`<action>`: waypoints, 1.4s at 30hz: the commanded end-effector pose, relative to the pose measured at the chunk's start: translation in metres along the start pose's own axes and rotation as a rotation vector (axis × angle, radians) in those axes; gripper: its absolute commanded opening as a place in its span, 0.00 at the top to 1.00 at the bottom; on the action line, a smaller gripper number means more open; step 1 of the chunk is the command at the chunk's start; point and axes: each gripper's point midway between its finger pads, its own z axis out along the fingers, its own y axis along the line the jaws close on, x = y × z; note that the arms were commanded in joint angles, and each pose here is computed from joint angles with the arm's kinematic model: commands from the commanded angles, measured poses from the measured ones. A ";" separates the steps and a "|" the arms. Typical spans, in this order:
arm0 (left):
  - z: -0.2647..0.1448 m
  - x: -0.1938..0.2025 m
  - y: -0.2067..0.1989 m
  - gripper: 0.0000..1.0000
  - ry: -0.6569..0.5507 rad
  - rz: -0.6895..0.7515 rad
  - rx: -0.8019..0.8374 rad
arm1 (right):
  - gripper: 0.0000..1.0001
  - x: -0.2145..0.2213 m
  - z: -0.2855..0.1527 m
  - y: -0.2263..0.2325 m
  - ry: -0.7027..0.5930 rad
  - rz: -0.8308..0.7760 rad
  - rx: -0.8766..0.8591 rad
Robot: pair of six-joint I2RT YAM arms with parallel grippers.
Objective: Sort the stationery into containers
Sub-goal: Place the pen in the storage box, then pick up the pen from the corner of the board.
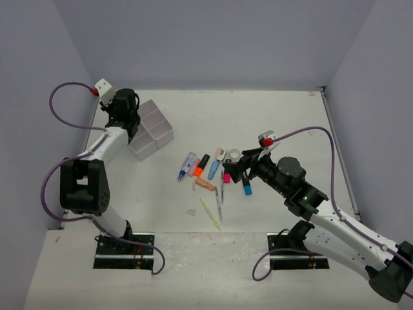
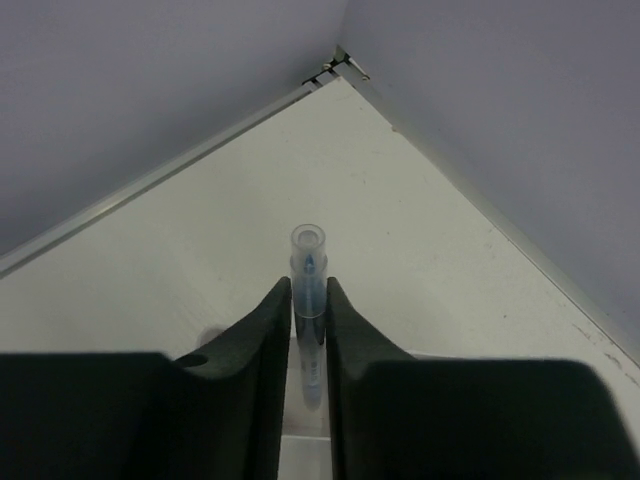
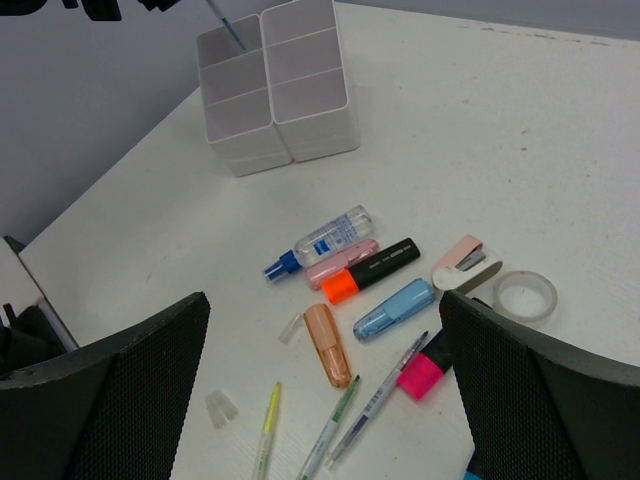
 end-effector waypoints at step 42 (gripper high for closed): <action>-0.212 0.040 0.072 0.00 0.510 0.246 0.628 | 0.62 0.229 0.025 0.060 0.970 0.032 0.338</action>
